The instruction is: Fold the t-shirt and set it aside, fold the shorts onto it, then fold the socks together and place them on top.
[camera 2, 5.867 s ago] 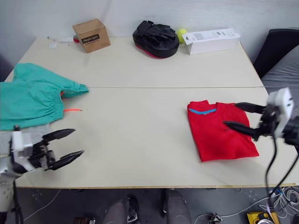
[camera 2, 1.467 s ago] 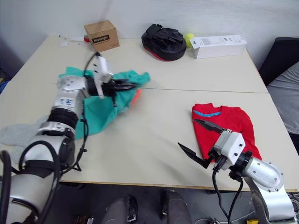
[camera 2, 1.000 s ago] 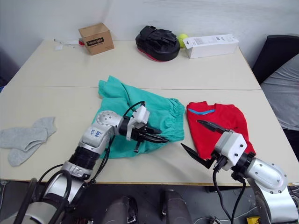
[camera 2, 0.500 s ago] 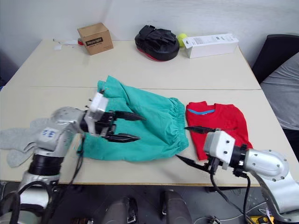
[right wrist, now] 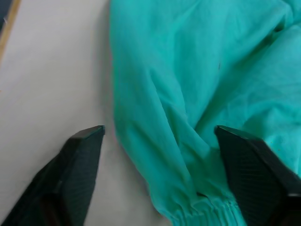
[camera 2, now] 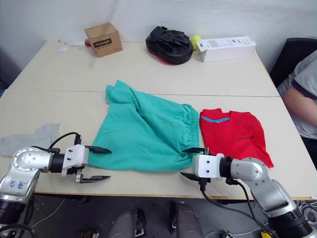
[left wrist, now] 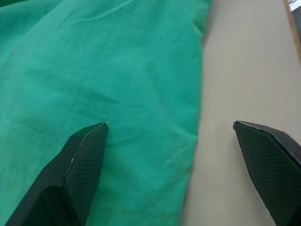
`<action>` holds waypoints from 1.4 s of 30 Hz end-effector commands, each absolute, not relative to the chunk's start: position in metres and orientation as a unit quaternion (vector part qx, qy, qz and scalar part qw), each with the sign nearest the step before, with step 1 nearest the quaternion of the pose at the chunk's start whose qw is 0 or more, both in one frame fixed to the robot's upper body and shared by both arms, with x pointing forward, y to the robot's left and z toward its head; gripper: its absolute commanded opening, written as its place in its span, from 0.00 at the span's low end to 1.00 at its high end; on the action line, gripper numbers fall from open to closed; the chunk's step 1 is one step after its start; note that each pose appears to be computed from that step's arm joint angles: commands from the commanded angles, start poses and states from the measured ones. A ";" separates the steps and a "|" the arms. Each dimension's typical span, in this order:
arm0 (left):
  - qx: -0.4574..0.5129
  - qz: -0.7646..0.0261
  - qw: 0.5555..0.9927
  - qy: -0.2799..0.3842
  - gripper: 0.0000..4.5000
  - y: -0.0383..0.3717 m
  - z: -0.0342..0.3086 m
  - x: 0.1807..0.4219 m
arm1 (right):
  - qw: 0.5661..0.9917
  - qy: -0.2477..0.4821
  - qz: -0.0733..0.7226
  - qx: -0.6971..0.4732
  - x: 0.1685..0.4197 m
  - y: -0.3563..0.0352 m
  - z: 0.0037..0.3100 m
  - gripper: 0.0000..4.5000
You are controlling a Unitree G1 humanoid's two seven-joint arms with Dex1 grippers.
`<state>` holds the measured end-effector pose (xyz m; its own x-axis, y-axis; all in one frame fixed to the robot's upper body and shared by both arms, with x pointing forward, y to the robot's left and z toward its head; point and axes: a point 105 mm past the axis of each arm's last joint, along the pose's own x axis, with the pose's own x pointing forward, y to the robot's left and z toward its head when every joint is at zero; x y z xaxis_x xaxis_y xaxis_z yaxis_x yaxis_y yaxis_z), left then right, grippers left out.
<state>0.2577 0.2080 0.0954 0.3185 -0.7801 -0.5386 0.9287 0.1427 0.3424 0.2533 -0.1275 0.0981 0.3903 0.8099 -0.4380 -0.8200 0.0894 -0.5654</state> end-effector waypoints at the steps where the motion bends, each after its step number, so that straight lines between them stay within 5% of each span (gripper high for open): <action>1: 0.357 -0.539 0.750 0.139 0.80 0.222 0.088 0.264 | 0.731 -0.027 0.550 -0.403 0.257 -0.124 0.107 0.54; 7: 0.368 -0.517 0.749 0.189 0.37 0.243 0.081 0.265 | 0.730 -0.049 0.547 -0.407 0.262 -0.124 0.114 0.04; 12: 0.269 -0.578 0.747 0.187 0.02 0.227 0.099 0.249 | 0.734 -0.064 0.568 -0.366 0.257 -0.125 0.130 0.00; 16: 0.112 -0.636 0.733 0.215 0.01 0.211 0.134 0.222 | 0.723 -0.048 0.633 -0.271 0.230 -0.126 0.147 0.00; 21: 0.037 -0.689 0.640 0.339 0.01 0.210 0.145 0.168 | 0.696 0.062 0.673 -0.244 0.207 -0.149 0.140 0.00; 27: 0.028 -0.676 0.611 0.410 0.01 0.215 0.130 0.139 | 0.670 0.149 0.688 -0.236 0.188 -0.164 0.118 0.00; 37: -0.032 -0.631 0.699 0.337 0.01 0.221 0.171 0.179 | 0.708 0.152 0.670 -0.166 0.194 -0.164 0.136 0.00; 42: -0.035 -0.616 0.759 0.211 0.01 0.219 0.219 0.227 | 0.739 0.147 0.649 -0.105 0.208 -0.164 0.160 0.00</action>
<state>0.2182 0.2164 0.2104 0.1013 -0.9420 -0.3201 0.9184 0.2122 -0.3339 0.2054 -0.1637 0.1482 0.0897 0.9191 -0.3837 -0.9934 0.1101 0.0316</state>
